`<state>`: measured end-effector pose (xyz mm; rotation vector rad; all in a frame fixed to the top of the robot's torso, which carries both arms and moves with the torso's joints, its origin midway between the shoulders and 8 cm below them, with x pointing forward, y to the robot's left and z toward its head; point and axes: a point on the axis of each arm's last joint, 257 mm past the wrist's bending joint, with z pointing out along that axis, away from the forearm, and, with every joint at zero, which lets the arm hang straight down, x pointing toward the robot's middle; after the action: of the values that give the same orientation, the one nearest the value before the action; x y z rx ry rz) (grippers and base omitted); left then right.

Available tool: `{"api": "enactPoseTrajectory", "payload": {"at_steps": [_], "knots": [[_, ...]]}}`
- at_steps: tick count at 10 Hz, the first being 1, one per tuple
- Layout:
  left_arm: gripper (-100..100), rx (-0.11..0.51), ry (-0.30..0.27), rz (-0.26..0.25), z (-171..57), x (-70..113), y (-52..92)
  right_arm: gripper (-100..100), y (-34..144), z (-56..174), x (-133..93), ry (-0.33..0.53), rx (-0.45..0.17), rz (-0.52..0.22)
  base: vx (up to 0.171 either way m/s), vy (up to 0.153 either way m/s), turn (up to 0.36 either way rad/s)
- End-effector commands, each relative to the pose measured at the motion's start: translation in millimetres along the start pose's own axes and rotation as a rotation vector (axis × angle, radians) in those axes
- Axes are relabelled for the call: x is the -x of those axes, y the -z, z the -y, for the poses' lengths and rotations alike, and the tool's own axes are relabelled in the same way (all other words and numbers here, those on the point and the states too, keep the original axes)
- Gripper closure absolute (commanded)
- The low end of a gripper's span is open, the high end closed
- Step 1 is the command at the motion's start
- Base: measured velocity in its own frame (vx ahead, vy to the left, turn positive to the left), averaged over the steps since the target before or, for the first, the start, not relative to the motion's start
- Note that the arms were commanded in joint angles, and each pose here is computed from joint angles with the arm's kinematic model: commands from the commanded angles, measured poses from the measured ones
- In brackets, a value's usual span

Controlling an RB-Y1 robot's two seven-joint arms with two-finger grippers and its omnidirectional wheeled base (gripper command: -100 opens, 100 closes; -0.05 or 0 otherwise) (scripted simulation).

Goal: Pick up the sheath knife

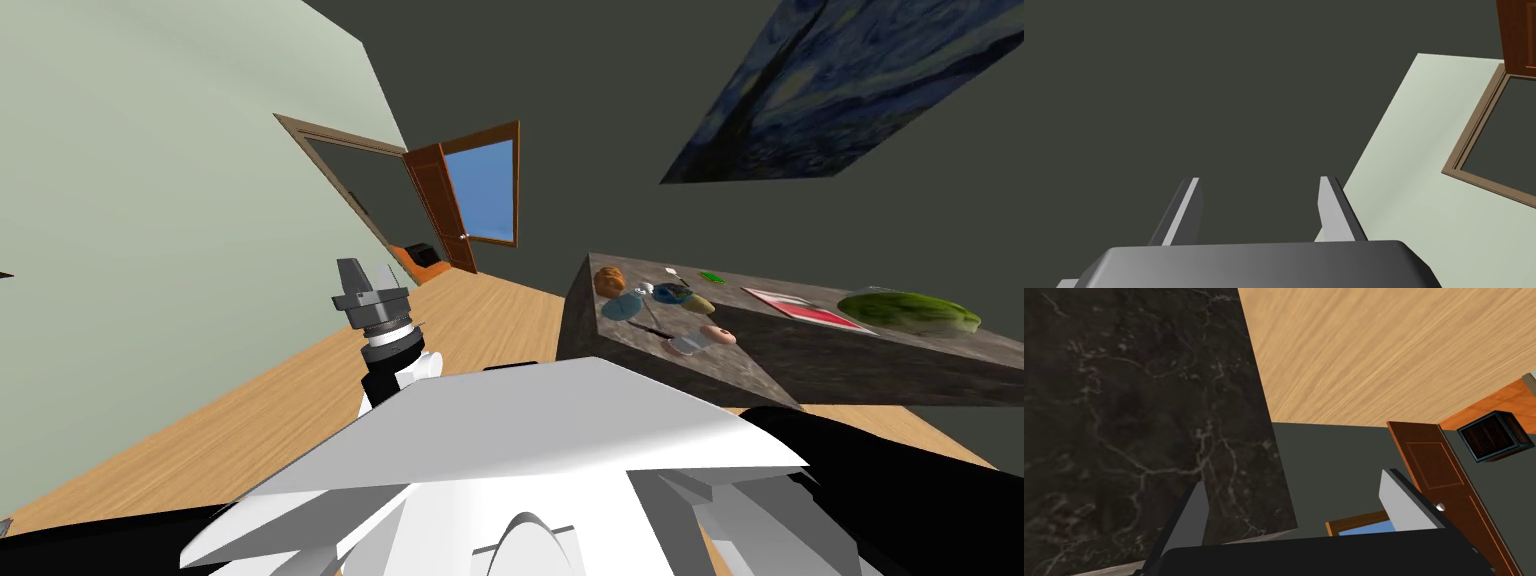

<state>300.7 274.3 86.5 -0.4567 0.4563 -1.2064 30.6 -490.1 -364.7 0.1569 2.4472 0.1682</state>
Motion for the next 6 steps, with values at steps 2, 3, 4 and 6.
{"api": "enactPoseTrajectory", "payload": {"at_steps": [2,3,4,6], "knots": [[0,0.0,0.0,0.0,0.0,0.0,0.0,-100,27.6,21.3,-28.4,0.027,-0.045,-0.099,0.053,0.049,0.223],[0,0.0,0.0,0.0,0.0,0.0,0.0,-100,46.3,36.9,-46.6,0.055,-0.072,-0.167,0.06,0.03,0.369],[0,0.0,0.0,0.0,0.0,0.0,0.0,-100,50.5,37.1,-51.1,0.051,-0.076,-0.177,0.051,0.014,0.155],[0,0.0,0.0,0.0,0.0,0.0,0.0,-100,94.7,61.9,-88.0,0.089,-0.124,-0.316,0.082,0.025,0.29]]}}
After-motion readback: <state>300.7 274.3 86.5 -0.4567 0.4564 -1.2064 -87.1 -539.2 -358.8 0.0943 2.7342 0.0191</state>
